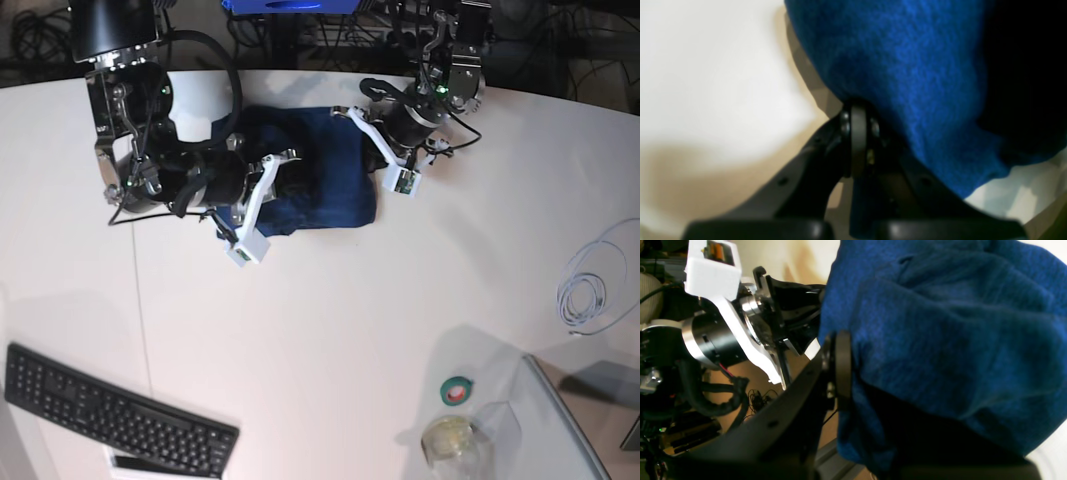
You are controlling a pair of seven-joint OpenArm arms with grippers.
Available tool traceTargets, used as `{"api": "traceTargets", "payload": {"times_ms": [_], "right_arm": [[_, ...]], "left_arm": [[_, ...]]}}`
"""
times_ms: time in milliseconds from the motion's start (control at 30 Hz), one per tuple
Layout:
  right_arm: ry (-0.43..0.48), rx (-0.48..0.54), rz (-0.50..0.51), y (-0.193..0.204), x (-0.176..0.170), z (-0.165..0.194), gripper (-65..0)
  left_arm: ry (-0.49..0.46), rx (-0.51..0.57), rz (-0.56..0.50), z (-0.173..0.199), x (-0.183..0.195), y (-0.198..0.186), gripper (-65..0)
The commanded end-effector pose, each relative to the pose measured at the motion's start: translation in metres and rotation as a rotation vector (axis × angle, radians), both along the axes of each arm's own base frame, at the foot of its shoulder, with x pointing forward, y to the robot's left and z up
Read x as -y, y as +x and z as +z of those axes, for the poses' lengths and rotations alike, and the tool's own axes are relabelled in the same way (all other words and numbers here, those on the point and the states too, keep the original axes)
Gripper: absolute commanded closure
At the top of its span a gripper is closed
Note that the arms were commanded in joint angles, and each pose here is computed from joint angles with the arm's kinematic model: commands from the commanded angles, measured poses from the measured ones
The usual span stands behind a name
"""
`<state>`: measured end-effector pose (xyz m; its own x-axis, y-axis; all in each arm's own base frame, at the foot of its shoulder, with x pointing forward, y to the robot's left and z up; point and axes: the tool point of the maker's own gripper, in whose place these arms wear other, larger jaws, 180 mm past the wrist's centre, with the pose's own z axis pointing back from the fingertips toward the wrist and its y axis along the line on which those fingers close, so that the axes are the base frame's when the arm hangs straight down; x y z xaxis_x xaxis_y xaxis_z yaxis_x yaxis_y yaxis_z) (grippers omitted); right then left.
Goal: Layout the t-shirt on the table in an organized manner, then fold the t-shirt properly
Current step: 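Fold the hem end over onto the shirt with the right gripper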
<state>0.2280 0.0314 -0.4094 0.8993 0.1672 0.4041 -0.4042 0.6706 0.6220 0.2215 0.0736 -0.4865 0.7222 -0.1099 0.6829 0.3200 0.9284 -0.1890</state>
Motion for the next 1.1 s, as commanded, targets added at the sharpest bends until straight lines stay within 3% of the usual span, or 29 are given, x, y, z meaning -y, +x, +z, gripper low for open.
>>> {"api": "traceTargets", "payload": {"times_ms": [0,200,400,800,867,1067], "right_arm": [[0.042,0.026,-0.013,0.007,-0.006,0.011,-0.8],[0.047,0.030,-0.011,0.010,-0.009,0.013,-0.8],[0.044,-0.060,-0.016,0.009,-0.012,-0.012,-0.8],[0.070,-0.041,-0.028,0.015,-0.021,-0.007,-1.7],[0.075,-0.040,-0.029,0.016,-0.023,-0.006,-5.4],[0.084,-0.030,-0.031,0.021,-0.026,-0.001,-37.1]], "left_arm": [[-0.026,0.034,-0.009,0.009,0.008,0.007,0.0],[-0.032,0.034,-0.038,0.010,0.018,0.005,0.0],[-0.032,0.052,-0.042,0.014,0.019,0.014,0.0],[-0.029,0.054,-0.042,0.014,0.018,0.018,0.0],[-0.017,0.026,-0.049,0.010,0.017,0.015,0.0],[0.049,0.002,-0.069,0.018,0.001,0.020,0.0]]}}
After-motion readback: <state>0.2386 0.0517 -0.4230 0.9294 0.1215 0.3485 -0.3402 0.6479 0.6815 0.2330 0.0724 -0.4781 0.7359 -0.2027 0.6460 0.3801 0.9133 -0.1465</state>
